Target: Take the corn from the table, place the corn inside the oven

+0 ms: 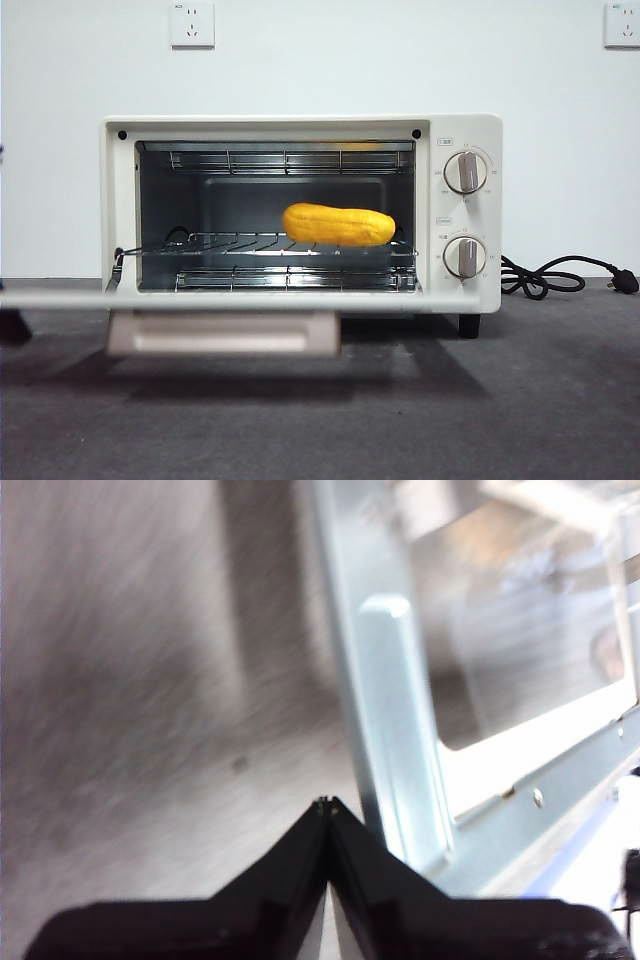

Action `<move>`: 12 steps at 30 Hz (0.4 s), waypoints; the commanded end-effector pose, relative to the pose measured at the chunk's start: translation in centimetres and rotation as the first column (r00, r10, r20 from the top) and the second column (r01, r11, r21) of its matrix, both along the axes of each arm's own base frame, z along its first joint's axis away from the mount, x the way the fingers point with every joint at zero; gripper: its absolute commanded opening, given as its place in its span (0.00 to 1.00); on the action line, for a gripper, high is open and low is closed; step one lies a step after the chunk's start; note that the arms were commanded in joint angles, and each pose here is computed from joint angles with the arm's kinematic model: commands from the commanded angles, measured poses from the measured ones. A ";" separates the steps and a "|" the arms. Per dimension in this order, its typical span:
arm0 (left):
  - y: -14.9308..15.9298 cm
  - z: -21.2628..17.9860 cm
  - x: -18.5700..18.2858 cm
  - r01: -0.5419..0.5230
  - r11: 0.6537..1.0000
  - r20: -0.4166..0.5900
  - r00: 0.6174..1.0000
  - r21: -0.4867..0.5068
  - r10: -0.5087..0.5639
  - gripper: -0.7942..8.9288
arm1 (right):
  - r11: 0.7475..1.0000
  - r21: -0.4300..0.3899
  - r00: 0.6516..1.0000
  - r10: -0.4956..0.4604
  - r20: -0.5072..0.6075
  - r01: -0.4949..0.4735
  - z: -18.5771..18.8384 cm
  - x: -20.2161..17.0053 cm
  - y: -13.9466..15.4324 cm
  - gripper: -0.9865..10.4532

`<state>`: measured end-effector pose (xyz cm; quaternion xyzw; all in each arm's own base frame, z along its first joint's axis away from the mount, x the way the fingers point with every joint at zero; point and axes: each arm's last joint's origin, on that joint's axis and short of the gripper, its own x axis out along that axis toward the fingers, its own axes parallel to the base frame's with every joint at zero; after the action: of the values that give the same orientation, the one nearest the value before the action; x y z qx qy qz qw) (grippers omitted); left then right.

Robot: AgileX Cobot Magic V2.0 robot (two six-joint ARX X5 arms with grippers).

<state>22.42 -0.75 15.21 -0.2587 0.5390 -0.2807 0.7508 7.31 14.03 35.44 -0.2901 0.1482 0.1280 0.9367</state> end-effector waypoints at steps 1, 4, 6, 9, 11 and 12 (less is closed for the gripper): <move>-0.3 2.7 0.6 0.024 0.998 0.097 0.995 -0.055 -0.018 0.07 | 1.000 0.017 1.000 -0.008 0.001 0.008 0.1 0.0 0.0 0.08; -0.2 5.5 0.9 0.027 0.998 0.169 0.985 -0.048 -0.018 0.07 | 1.000 0.017 1.000 -0.008 0.001 0.008 0.1 0.0 0.0 0.08; -0.2 7.6 1.0 0.029 0.999 0.225 0.974 -0.042 -0.018 0.07 | 1.000 0.018 1.000 -0.008 0.001 0.008 0.1 0.0 0.0 0.08; -0.2 10.9 1.3 0.017 1.000 0.320 0.947 -0.019 -0.010 0.07 | 1.000 0.017 1.000 -0.008 0.001 0.008 0.1 0.0 0.0 0.08; -0.1 13.1 1.4 0.001 1.000 0.378 0.926 -0.006 0.002 0.07 | 1.000 0.017 1.000 -0.008 0.001 0.008 0.1 0.0 0.0 0.08; -0.1 14.0 1.5 -0.008 1.000 0.397 0.918 -0.002 0.008 0.07 | 1.000 0.017 1.000 -0.008 0.001 0.008 0.1 0.0 0.0 0.08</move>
<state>23.85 -0.88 28.65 -0.1967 0.3771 -0.3288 0.8432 7.31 14.03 35.44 -0.2889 0.1484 0.1278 0.9371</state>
